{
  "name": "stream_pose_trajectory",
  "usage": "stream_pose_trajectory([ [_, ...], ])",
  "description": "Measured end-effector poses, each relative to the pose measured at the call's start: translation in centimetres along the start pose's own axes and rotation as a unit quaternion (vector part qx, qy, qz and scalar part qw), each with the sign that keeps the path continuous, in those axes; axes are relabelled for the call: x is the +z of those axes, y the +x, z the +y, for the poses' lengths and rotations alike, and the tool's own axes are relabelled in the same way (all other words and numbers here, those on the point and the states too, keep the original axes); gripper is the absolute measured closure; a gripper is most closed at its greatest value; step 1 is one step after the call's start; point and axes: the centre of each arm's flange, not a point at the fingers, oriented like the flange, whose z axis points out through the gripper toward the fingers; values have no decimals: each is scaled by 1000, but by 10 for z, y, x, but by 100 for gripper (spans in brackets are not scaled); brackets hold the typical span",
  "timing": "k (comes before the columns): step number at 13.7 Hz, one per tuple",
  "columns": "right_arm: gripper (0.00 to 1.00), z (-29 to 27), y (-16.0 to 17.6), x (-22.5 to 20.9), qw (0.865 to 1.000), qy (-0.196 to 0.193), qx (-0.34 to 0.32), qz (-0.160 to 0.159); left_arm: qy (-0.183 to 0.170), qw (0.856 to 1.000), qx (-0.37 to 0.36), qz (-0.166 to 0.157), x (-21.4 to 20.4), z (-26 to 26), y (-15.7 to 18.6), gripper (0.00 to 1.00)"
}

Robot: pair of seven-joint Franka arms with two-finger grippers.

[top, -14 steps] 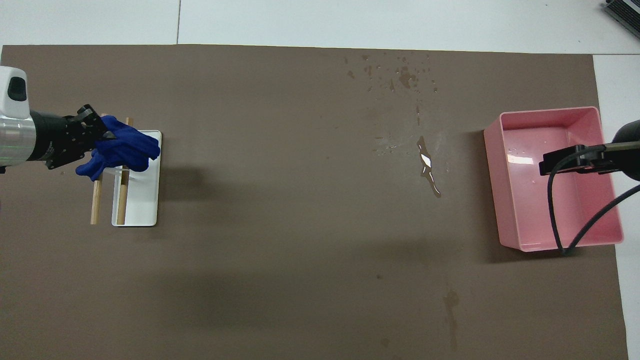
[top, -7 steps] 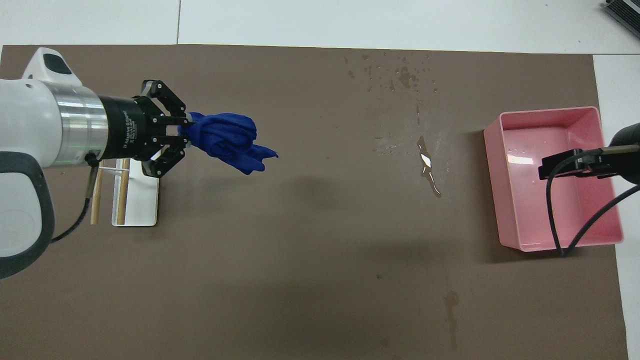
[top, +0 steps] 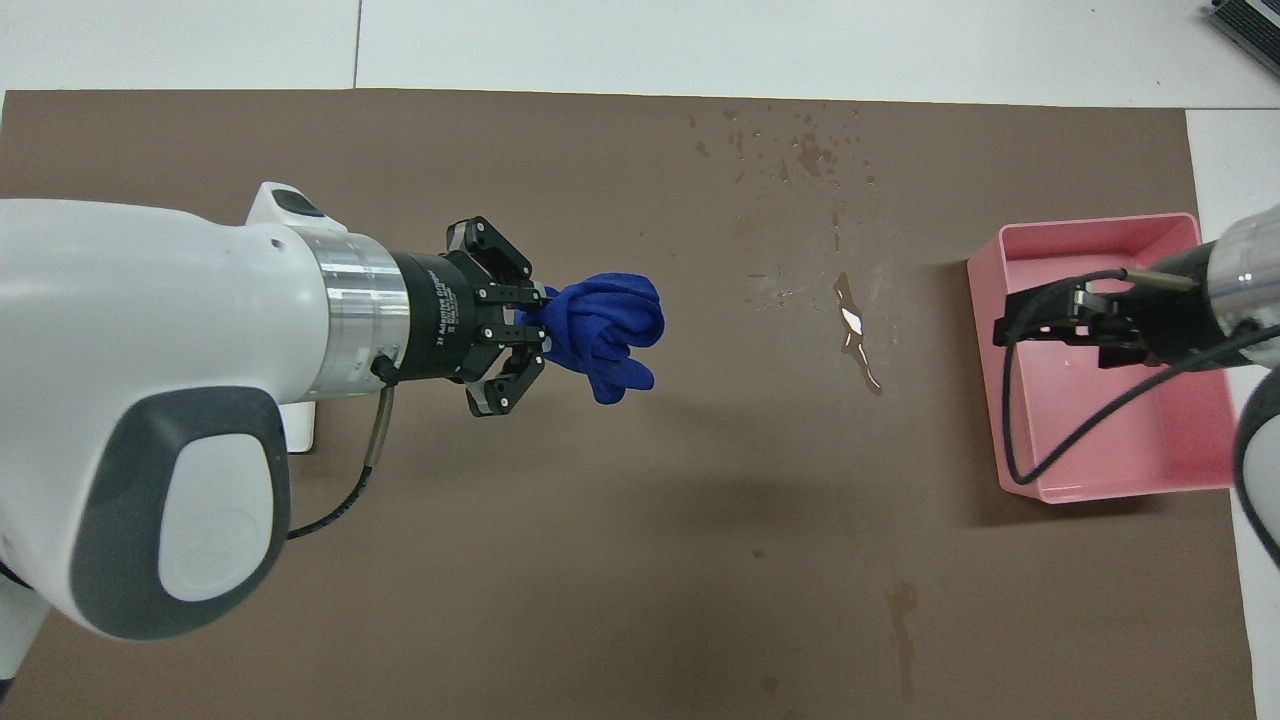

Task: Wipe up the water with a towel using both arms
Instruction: 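Lift the towel with the left gripper while the right gripper approaches, then grasp the towel with the right gripper beside the left gripper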

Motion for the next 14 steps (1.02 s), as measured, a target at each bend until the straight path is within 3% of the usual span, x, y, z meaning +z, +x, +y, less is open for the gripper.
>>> stream_pose_trajectory([
  [2, 0, -25, -2, 19, 996, 48, 74, 5, 3, 1000, 5, 0, 12, -13, -12, 83],
  [4, 0, -46, -4, 27, 981, 112, 158, 0, 1, 1000, 9, 2, 19, -22, -16, 83],
  [6, 0, -63, 0, 31, 950, 178, 255, -12, -13, 1000, 5, -3, 23, -26, -21, 83],
  [10, 0, -123, -15, 69, 879, 250, 402, -62, -58, 998, -11, -25, 31, -34, -36, 83],
  [12, 0, -135, -24, 87, 848, 265, 449, -97, -74, 996, -11, -36, 36, -40, -45, 83],
  [14, 0, -135, -26, 95, 826, 269, 480, -123, -79, 996, -7, -42, 40, -47, -53, 83],
])
